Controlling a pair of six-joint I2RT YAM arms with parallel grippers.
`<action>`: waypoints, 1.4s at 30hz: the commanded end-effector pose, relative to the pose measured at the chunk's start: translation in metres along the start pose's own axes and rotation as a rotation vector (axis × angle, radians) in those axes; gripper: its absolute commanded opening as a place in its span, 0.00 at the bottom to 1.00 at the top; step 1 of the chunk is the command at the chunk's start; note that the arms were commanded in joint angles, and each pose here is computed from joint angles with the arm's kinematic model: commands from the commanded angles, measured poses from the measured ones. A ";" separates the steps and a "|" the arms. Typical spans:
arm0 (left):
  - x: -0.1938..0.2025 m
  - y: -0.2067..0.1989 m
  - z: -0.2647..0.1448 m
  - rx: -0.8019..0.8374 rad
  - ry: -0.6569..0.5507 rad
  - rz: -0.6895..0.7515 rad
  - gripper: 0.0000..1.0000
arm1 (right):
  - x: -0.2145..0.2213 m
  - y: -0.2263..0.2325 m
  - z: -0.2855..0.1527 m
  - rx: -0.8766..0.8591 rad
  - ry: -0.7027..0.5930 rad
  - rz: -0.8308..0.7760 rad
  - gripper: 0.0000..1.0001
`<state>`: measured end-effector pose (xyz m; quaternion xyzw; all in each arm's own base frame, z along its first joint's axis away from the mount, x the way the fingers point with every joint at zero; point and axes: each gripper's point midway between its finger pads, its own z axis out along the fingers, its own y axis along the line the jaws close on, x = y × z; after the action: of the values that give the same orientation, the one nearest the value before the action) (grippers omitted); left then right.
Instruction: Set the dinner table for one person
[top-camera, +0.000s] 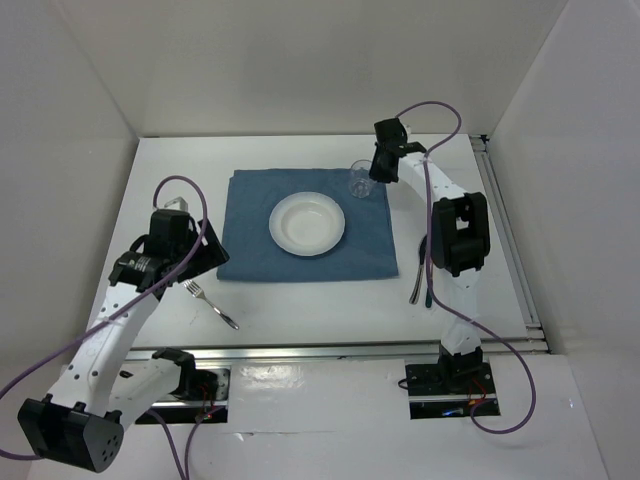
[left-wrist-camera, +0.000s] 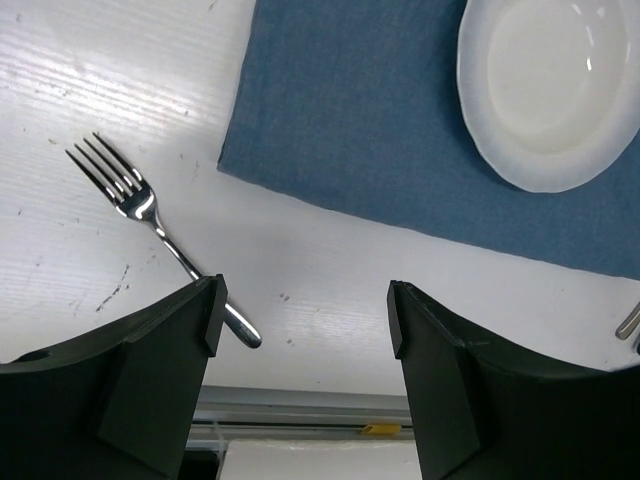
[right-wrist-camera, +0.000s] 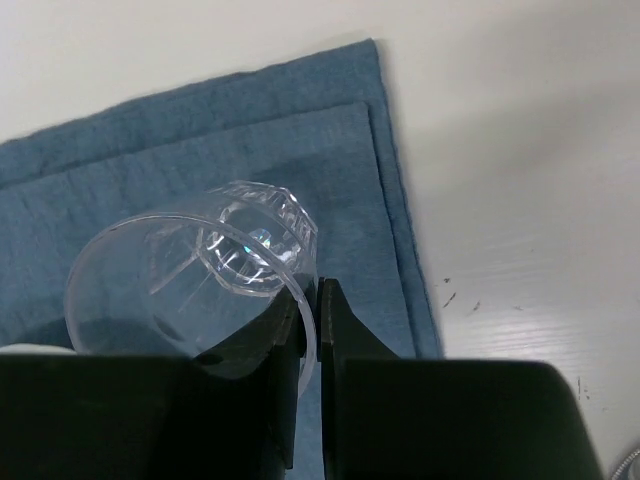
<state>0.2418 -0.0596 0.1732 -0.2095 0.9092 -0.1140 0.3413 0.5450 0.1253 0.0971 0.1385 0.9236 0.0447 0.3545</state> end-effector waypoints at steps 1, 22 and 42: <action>0.002 0.002 -0.002 0.012 -0.030 -0.020 0.83 | -0.042 0.006 -0.012 0.017 -0.108 0.015 0.00; 0.050 0.052 0.037 -0.372 0.179 -0.242 0.85 | -0.085 0.024 -0.090 -0.109 -0.223 0.009 0.99; 0.116 0.092 0.102 -0.572 0.315 -0.435 0.64 | -0.065 -0.036 -0.205 -0.156 -0.311 0.020 1.00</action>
<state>0.2027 -0.0416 0.0102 -0.4391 0.8919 0.0358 0.1018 0.4529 0.0855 0.2721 0.1224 0.8597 0.0991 0.4860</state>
